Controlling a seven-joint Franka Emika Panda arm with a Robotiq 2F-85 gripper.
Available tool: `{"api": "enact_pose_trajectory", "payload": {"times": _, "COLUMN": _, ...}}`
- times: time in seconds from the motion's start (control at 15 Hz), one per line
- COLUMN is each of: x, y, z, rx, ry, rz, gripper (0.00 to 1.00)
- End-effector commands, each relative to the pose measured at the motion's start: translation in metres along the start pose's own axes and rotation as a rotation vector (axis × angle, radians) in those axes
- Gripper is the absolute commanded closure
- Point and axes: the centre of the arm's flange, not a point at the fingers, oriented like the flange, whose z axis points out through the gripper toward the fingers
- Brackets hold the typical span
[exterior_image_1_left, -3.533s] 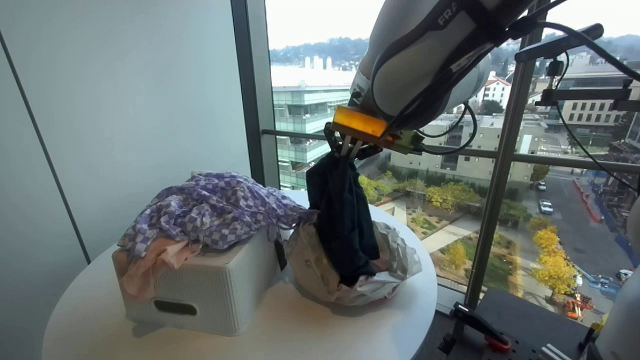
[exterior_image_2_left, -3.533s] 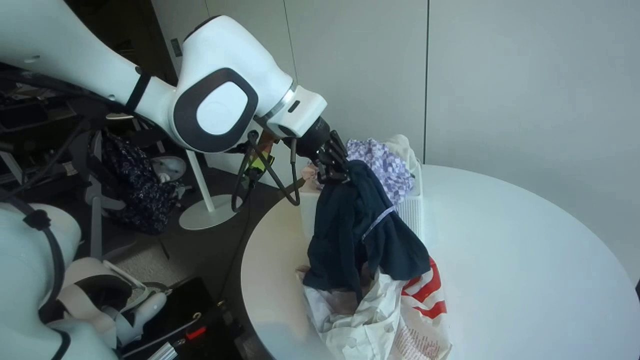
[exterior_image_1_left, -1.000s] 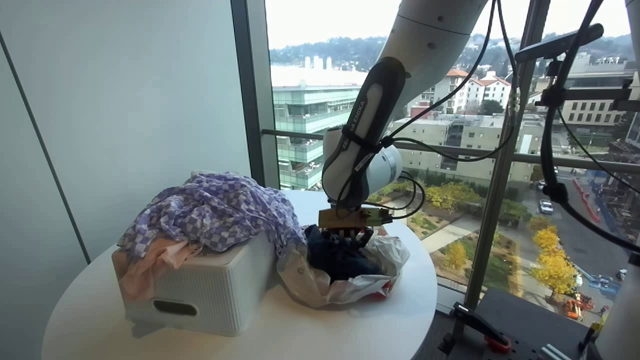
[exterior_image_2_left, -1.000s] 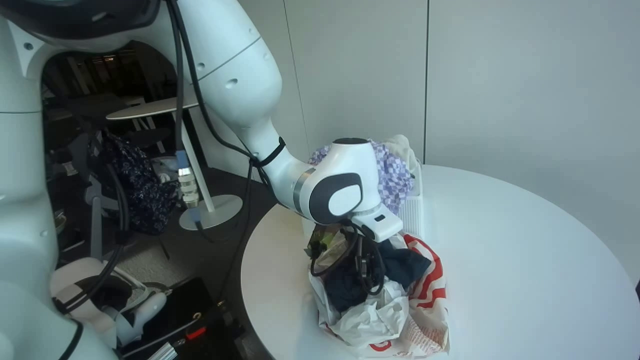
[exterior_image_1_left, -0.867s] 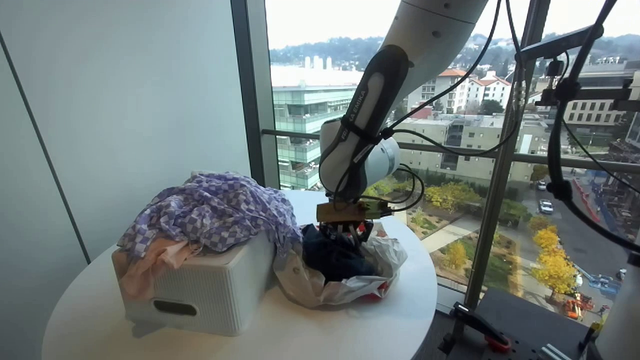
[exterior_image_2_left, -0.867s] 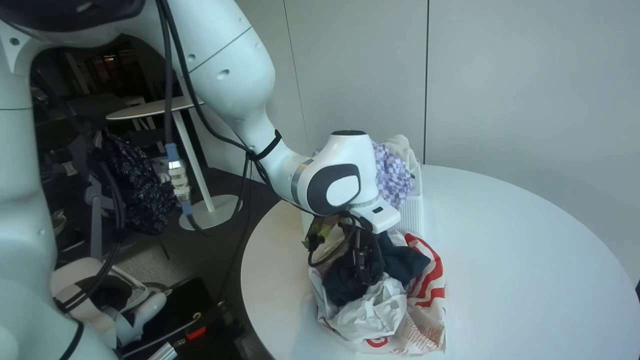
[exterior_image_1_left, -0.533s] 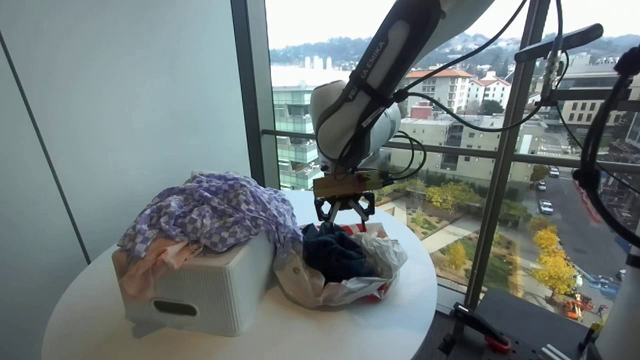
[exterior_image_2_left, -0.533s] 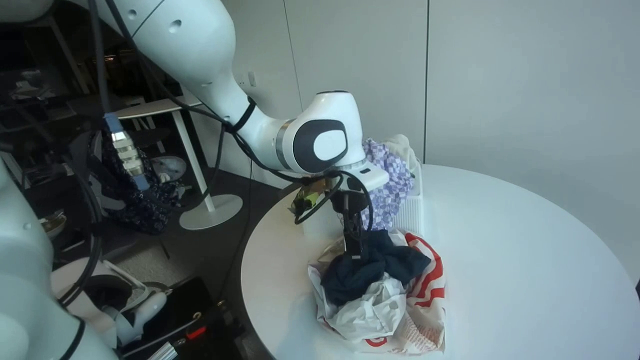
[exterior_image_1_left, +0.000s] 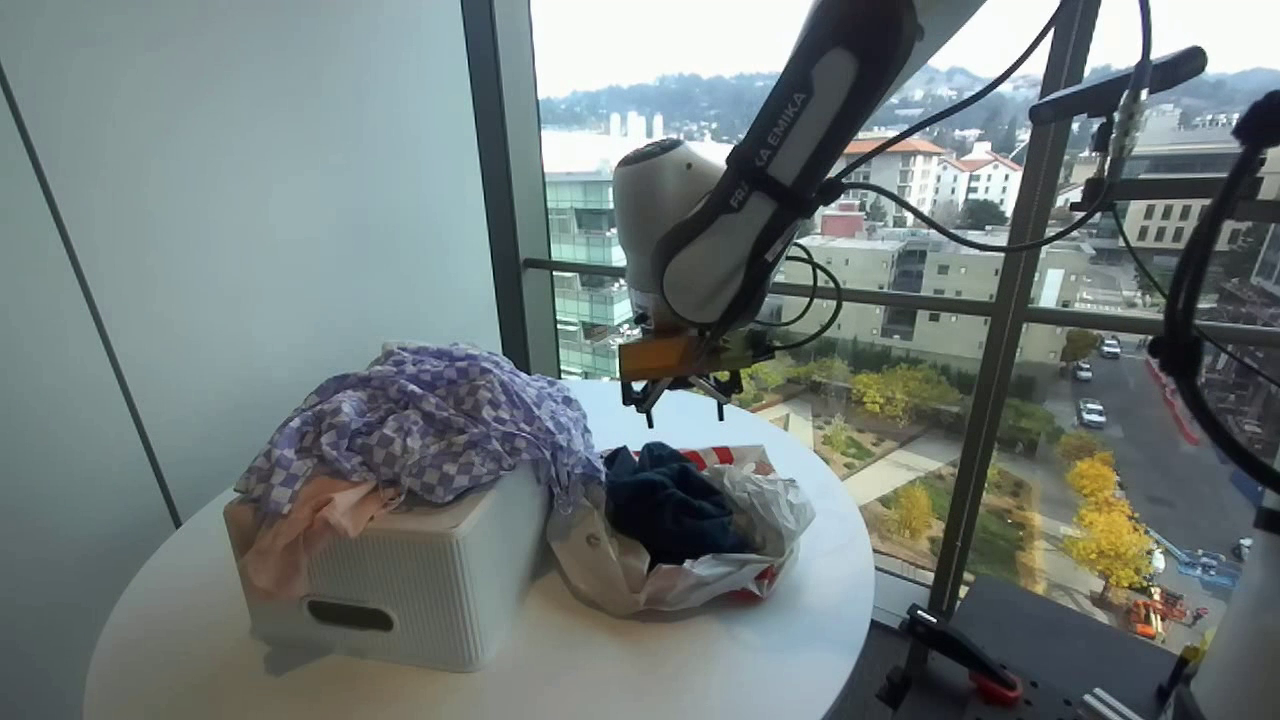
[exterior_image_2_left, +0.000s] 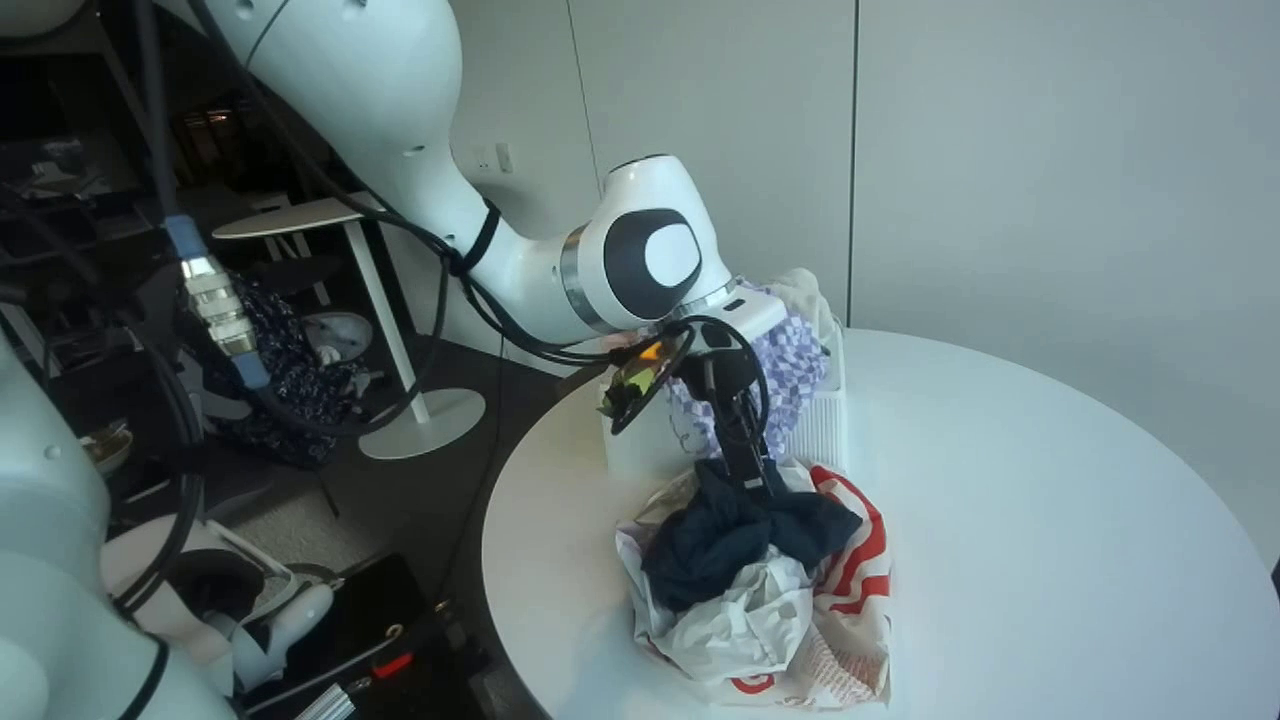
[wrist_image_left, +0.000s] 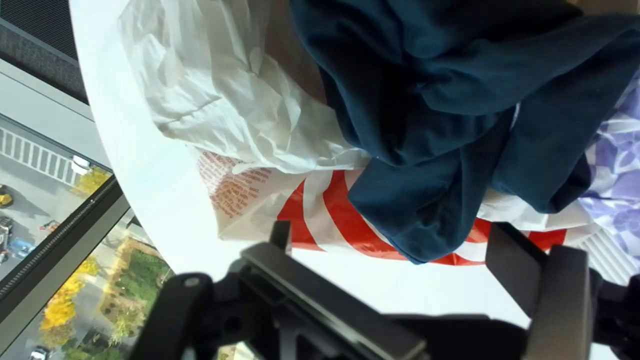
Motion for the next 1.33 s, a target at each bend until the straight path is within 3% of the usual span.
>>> {"api": "enact_pose_trajectory", "payload": {"times": 0.0, "x": 0.028, "y": -0.016, "z": 0.023, "rx": 0.012, "ry": 0.085, "rz": 0.073, "gripper": 0.00}}
{"api": "enact_pose_trajectory", "payload": {"times": 0.73, "x": 0.063, "y": -0.046, "z": 0.076, "rx": 0.067, "ry": 0.078, "rz": 0.171, "gripper": 0.00}}
{"api": "enact_pose_trajectory", "payload": {"times": 1.27, "x": 0.049, "y": -0.066, "z": 0.105, "rx": 0.079, "ry": -0.014, "rz": 0.214, "gripper": 0.00}}
